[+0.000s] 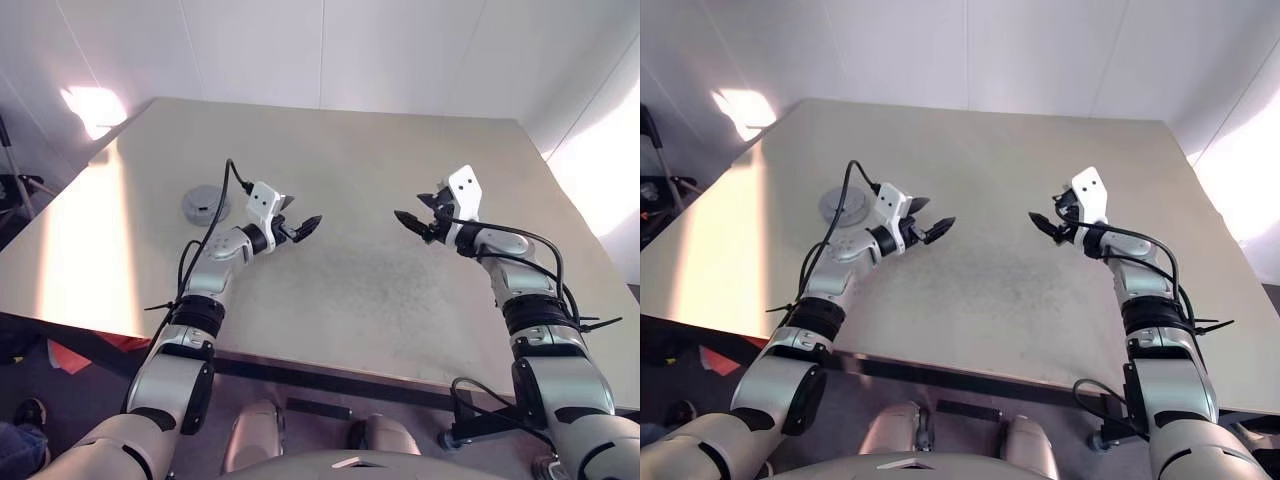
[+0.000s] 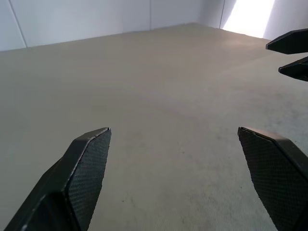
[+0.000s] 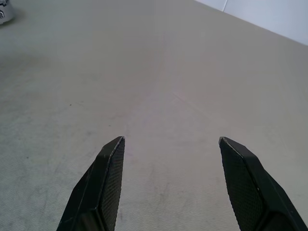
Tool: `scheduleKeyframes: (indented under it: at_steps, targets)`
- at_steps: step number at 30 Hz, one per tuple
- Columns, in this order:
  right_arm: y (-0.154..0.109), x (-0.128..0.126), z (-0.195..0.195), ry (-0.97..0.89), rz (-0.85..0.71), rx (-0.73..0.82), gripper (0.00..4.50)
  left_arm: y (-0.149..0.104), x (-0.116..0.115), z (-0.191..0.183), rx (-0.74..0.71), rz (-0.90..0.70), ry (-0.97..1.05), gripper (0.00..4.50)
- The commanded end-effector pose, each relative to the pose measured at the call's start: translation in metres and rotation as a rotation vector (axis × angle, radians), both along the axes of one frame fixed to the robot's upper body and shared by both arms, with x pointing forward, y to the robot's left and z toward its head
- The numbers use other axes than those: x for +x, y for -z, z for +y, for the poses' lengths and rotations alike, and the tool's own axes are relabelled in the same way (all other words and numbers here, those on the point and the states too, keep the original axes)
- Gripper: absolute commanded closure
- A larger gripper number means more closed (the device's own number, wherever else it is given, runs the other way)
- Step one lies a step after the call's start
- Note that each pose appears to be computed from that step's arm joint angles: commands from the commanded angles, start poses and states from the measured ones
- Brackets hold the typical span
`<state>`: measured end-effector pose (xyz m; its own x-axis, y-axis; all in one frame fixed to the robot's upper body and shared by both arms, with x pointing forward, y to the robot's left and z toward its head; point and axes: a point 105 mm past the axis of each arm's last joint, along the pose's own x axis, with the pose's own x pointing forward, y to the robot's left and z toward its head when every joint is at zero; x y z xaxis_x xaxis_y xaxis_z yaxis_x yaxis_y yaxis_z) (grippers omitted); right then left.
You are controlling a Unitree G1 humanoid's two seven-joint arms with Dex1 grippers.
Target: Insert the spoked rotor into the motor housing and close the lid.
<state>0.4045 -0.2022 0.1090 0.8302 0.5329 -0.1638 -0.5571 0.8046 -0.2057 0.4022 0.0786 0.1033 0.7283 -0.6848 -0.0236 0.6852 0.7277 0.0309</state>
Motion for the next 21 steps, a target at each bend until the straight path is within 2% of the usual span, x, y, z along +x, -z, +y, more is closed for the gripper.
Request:
scheduleKeyframes:
  at_steps: [1, 21]
  targets:
    - [-0.0224, 0.0067, 0.0026, -0.007, -0.076, 0.008, 0.99, -0.0185, 0.0045, 0.0008, -0.016, -0.063, -0.008, 0.03]
    - [-0.0225, 0.0067, -0.0005, 0.011, -0.083, 0.010, 0.99, -0.0184, 0.0047, -0.0040, -0.014, -0.064, 0.006, 0.03]
